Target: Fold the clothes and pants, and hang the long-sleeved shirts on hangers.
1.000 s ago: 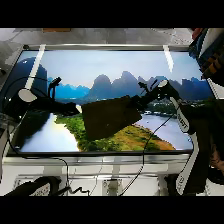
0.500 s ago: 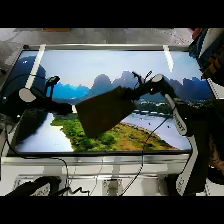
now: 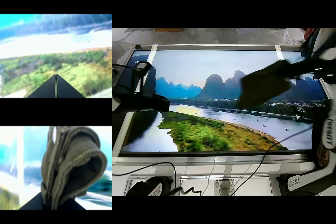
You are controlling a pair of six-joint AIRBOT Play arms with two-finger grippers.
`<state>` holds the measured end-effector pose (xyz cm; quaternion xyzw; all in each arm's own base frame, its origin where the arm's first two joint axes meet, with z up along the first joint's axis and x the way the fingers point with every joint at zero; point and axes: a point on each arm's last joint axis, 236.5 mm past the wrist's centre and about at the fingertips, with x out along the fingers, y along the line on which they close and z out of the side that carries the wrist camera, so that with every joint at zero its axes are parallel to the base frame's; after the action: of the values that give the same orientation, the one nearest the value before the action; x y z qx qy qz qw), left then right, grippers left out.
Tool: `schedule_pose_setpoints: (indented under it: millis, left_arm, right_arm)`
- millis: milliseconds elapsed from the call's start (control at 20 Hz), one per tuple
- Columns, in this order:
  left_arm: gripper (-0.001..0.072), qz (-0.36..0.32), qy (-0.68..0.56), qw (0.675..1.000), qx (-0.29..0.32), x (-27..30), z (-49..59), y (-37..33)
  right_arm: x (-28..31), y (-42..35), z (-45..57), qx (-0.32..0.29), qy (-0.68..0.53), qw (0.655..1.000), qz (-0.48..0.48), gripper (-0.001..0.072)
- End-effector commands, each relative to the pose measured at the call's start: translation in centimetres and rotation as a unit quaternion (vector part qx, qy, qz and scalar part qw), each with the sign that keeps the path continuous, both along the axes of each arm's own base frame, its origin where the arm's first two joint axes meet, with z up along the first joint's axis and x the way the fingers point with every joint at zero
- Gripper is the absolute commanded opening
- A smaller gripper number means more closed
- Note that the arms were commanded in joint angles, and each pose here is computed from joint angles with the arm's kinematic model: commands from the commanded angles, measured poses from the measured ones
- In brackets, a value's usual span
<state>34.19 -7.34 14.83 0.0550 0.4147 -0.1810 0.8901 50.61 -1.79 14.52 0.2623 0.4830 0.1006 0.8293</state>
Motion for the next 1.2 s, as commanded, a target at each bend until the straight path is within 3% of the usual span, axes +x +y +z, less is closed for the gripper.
schedule_pose_setpoints:
  millis: [0, 300, 450, 650, 700, 750, 800, 850, 1000, 1050, 1150]
  left_arm:
    - [0.0019, 0.001, -0.045, 0.999, 0.004, -1.3, 3.0, 0.3]
    - [0.0019, 0.001, -0.047, 0.999, 0.003, -1.4, 3.1, 0.3]
    - [0.0019, 0.001, -0.047, 0.999, 0.004, -1.4, 3.1, 0.3]
    - [0.0019, 0.001, -0.047, 0.999, 0.003, -1.4, 3.1, 0.3]
    - [0.0019, 0.001, -0.047, 0.999, 0.003, -1.4, 3.1, 0.3]
    - [0.0019, 0.001, -0.047, 0.999, 0.003, -1.4, 3.1, 0.3]
    - [0.0019, 0.001, -0.047, 0.999, 0.003, -1.4, 3.1, 0.3]
    - [0.0019, 0.001, -0.047, 0.999, 0.004, -1.4, 3.1, 0.3]
    - [0.0019, 0.002, -0.047, 0.999, 0.003, -1.4, 3.1, 0.3]
    - [0.0019, 0.002, -0.047, 0.999, 0.003, -1.4, 3.1, 0.3]
    - [0.0019, 0.001, -0.047, 0.999, 0.003, -1.4, 3.1, 0.3]
  right_arm:
    - [-5.3, -13.7, 6.4, -0.054, -0.029, 0.976, -0.208, 0.0026]
    - [-20.2, -28.5, 11.0, -0.055, -0.013, 0.876, -0.478, 0.0026]
    - [-28.3, -31.1, 10.8, -0.047, 0.039, 0.813, -0.580, 0.0026]
    - [-37.8, -33.4, 10.6, -0.105, 0.106, 0.729, -0.668, 0.0035]
    - [-39.1, -34.0, 10.6, -0.109, 0.111, 0.715, -0.682, 0.0139]
    - [-39.8, -34.5, 10.5, -0.109, 0.110, 0.708, -0.689, 0.0372]
    - [-40.3, -34.7, 10.4, -0.108, 0.113, 0.703, -0.694, 0.0656]
    - [-40.4, -34.8, 10.3, -0.110, 0.115, 0.705, -0.691, 0.0678]
    - [-40.2, -34.9, 10.4, -0.110, 0.109, 0.707, -0.690, 0.0675]
    - [-39.9, -35.0, 10.5, -0.113, 0.105, 0.715, -0.682, 0.0602]
    - [-39.2, -35.1, 10.7, -0.131, 0.098, 0.737, -0.656, 0.0173]
